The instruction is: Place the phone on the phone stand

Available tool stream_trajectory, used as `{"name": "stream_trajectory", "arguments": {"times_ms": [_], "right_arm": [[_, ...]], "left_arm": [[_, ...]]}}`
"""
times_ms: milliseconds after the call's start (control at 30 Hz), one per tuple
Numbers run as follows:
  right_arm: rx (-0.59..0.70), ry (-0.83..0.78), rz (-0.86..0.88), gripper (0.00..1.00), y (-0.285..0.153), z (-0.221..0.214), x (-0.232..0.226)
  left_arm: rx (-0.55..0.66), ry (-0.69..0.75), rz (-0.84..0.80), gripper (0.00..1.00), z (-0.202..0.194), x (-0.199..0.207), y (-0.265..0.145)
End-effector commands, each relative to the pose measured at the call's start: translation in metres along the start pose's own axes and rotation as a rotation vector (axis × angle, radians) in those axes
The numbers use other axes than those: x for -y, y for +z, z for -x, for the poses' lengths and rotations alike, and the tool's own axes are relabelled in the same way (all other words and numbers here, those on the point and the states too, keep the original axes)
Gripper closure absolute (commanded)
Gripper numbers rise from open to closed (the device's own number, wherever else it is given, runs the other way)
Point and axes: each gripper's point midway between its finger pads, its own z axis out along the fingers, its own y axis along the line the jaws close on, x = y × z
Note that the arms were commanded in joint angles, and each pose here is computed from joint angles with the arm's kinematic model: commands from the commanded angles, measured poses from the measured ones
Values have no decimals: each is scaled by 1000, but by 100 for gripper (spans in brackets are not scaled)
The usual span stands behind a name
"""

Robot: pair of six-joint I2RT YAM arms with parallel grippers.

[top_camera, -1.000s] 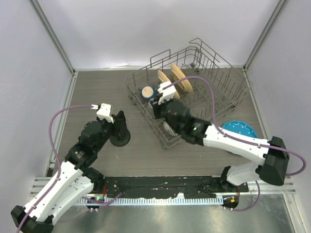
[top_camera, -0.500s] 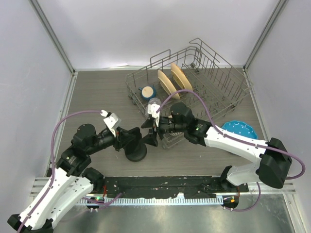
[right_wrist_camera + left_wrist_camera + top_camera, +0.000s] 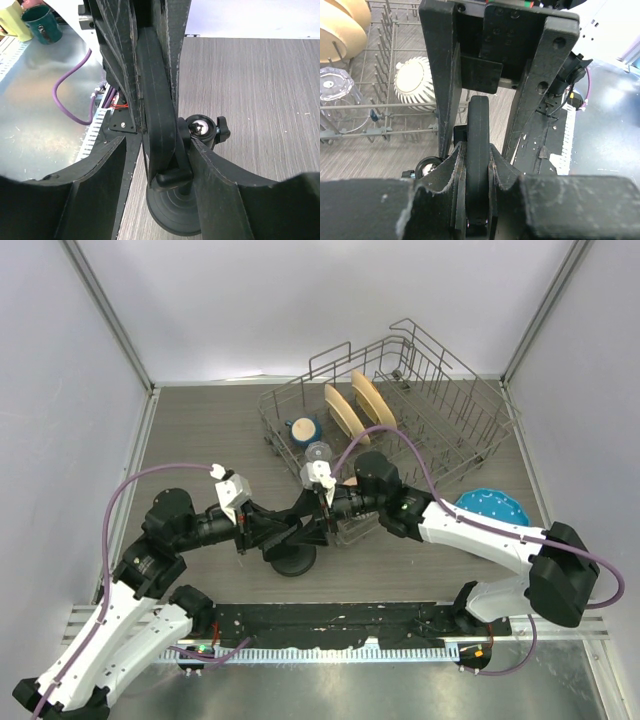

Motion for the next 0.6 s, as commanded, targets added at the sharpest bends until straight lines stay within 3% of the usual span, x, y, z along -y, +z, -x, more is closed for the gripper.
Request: {"name": "stream_trajectory", "arguments": {"times_ms": [0,300,500,567], "right_arm": [[45,-21,45,42,1,7,-7],[65,4,33,43,1,8,-5],[103,48,82,76,4,17,-12],[122,57,67,99,6,21,-8]], "left_arm": [[239,203,-80,100,84,27,-13],[246,209,-82,100,87,28,-14],[248,211,-54,100,84,20,-10],[263,212,-3,100,86,11,-10]]}}
